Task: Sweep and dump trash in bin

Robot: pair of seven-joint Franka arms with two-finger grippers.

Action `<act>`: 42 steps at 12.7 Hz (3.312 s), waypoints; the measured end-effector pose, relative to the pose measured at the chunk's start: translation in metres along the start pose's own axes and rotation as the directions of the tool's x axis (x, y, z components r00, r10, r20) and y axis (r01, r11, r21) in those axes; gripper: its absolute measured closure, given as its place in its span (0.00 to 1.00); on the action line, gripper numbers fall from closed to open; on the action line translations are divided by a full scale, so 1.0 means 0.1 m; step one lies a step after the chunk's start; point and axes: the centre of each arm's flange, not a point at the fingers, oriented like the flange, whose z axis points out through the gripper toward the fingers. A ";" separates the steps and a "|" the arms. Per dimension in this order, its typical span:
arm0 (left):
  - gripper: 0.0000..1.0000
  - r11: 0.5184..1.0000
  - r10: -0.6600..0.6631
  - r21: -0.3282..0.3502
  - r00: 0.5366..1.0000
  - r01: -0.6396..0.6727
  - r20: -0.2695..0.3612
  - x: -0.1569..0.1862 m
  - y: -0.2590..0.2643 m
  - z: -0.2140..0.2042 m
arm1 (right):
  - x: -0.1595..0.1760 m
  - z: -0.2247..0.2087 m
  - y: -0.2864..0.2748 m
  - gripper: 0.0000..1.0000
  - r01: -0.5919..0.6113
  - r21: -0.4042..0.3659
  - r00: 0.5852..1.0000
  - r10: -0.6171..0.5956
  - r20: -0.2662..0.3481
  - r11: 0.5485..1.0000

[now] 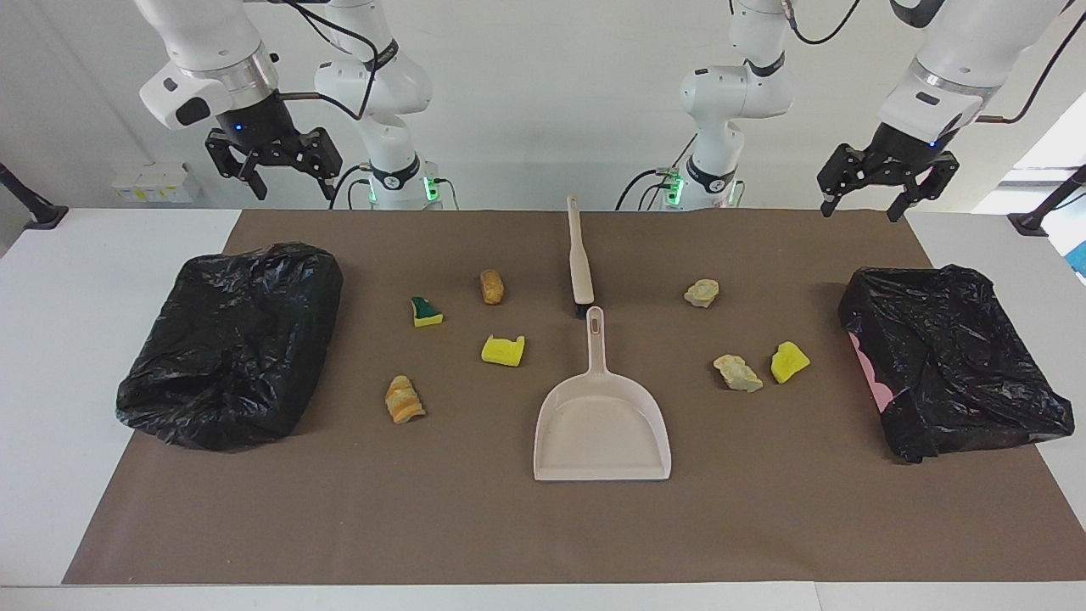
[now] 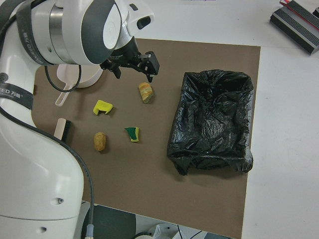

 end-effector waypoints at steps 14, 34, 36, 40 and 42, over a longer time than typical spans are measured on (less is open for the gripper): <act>0.00 0.996 0.072 -0.057 0.992 -0.066 0.105 -1.21 2.44 1.35 | 0.77 1.39 -1.91 0.00 -0.005 0.045 1.000 0.006 -0.023 0.999; 0.44 0.996 0.093 -0.024 0.990 -0.091 0.108 -2.62 3.70 3.17 | 0.65 3.07 -3.94 0.58 -0.136 0.100 0.988 0.143 -0.065 0.986; 0.71 0.996 0.086 -0.025 0.991 -0.084 0.107 -2.60 3.69 3.17 | 0.66 3.06 -3.92 0.67 -0.131 0.080 0.988 0.137 -0.071 0.988; 0.72 0.999 0.049 0.015 0.985 -0.053 0.163 -2.45 3.61 3.01 | 0.75 2.87 -3.71 0.67 -0.142 0.037 0.987 0.144 -0.066 0.989; 0.72 1.000 -0.002 0.026 0.986 -0.002 0.169 -2.22 3.44 2.81 | 0.80 2.61 -3.51 0.67 -0.107 0.019 0.992 0.108 -0.071 0.994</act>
